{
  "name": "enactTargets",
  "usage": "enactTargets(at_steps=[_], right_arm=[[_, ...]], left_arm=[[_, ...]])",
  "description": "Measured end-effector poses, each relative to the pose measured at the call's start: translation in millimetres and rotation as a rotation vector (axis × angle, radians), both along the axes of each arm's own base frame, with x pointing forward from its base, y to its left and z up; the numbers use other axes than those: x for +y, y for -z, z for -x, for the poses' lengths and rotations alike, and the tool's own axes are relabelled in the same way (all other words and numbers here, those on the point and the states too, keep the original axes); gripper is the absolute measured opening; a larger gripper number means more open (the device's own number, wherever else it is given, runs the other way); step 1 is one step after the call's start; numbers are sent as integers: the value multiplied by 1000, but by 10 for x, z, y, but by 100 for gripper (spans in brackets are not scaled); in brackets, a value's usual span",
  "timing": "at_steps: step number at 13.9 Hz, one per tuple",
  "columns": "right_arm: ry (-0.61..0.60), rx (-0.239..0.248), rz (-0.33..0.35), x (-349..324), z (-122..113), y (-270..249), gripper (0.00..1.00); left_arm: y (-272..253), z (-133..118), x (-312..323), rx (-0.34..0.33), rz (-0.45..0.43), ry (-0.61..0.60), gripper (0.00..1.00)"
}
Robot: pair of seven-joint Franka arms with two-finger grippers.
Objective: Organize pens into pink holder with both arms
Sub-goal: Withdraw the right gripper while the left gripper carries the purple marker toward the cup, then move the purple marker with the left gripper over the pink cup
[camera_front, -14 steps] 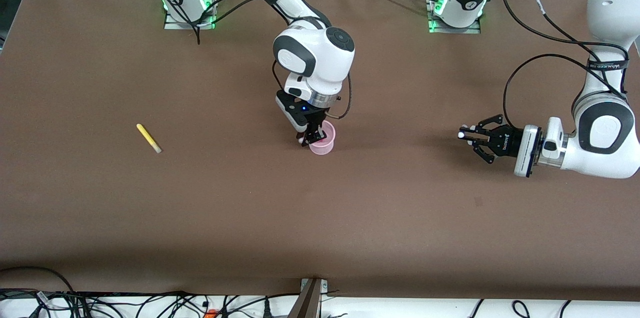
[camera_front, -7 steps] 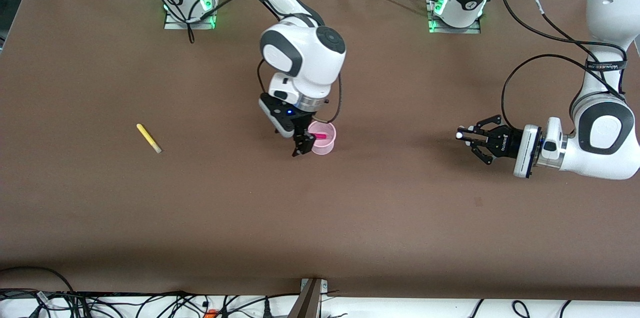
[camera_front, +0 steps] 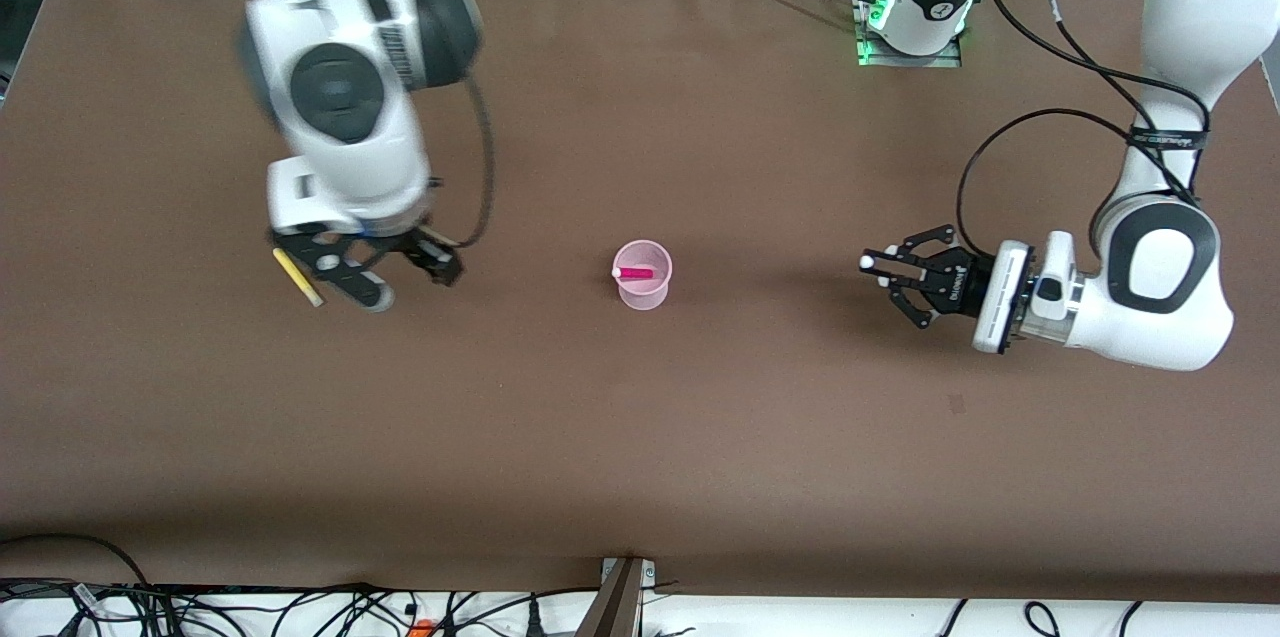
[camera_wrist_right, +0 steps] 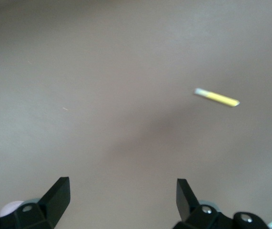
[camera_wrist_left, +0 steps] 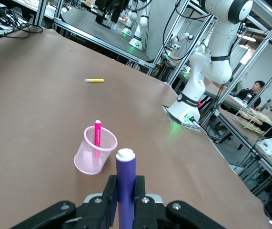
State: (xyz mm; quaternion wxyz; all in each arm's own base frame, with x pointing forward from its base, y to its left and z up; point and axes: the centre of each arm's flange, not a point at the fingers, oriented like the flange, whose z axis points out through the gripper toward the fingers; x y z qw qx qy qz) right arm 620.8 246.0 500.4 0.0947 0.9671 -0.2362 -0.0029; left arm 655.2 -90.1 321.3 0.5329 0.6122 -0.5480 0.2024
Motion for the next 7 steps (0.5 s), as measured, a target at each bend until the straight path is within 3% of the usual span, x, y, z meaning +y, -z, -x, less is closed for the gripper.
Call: enactTargets(at_steps=[4, 7], right_arm=[[-215, 189, -69, -1358, -87, -200, 99], [-333, 246, -109, -1937, -5, -135, 99]], left_arm=[[-6, -76, -722, -68, -22, -47, 18], [7, -32, -1350, -71, -86, -82, 18]])
